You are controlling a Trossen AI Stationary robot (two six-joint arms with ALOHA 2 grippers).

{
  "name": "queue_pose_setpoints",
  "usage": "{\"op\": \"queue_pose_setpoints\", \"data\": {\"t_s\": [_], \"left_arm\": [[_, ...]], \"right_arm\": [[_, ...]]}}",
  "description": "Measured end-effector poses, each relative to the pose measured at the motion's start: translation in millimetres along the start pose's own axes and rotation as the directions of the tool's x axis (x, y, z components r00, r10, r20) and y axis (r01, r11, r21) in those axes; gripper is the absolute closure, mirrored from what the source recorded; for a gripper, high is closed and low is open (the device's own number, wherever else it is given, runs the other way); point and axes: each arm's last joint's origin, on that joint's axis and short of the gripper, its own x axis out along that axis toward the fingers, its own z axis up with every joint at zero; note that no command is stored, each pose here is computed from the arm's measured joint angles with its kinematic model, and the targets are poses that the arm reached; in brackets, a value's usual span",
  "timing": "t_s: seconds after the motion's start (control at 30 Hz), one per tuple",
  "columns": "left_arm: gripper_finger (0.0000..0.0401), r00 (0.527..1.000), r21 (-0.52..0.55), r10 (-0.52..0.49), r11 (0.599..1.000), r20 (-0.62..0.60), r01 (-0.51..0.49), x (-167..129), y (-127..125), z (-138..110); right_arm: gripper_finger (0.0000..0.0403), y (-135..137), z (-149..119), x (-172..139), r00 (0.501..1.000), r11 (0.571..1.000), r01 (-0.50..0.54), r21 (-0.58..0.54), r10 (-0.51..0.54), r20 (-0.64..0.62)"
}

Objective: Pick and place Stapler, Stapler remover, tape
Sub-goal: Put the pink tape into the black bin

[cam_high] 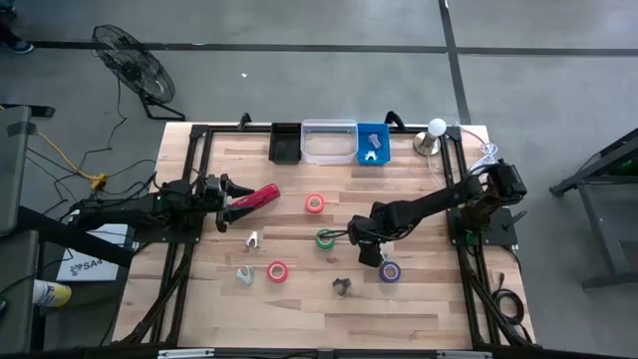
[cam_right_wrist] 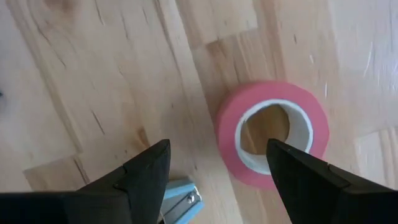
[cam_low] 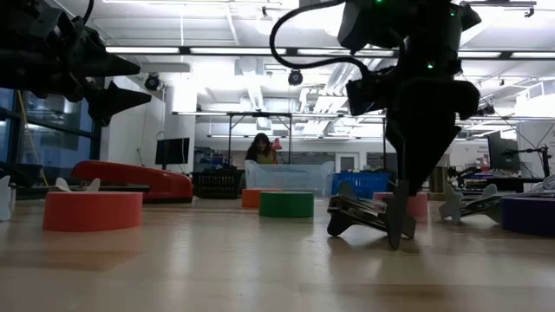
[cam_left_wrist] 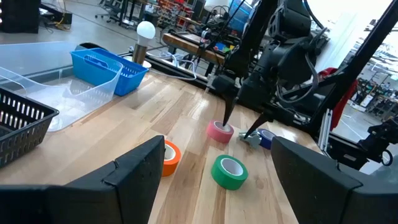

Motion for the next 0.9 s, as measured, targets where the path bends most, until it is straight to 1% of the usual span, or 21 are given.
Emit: {"op": "queue_pose_setpoints", "data": {"t_s": [0.17,0.33,0.63,0.73,0.9], "left_arm": [[0.011,1.0,0.0,0.0,1.0,0.0,0.0,0,0,0],[0.011,1.0,0.0,0.0,1.0,0.0,0.0,0,0,0],[0.011,1.0,0.0,0.0,1.0,0.0,0.0,0,0,0],[0.011,1.0,0.0,0.0,1.0,0.0,0.0,0,0,0],[0.011,1.0,0.0,0.0,1.0,0.0,0.0,0,0,0]], "right_arm": [[0.0146,0,0,0,0.999,0.999,0.033,-0.012,-0.033,0.021],[0.0147,0,2,1,0.998,0.997,0.051,-0.059,-0.049,0.039],[0.0147,3,4,15,0.999,0.998,0.029,-0.055,-0.029,0.014],[0.0148,3,3,21,1.0,0.999,0.025,-0.026,-0.025,-0.012],[0.0169,6,2,27,0.999,1.0,0.007,-0.007,-0.007,-0.036]]}}
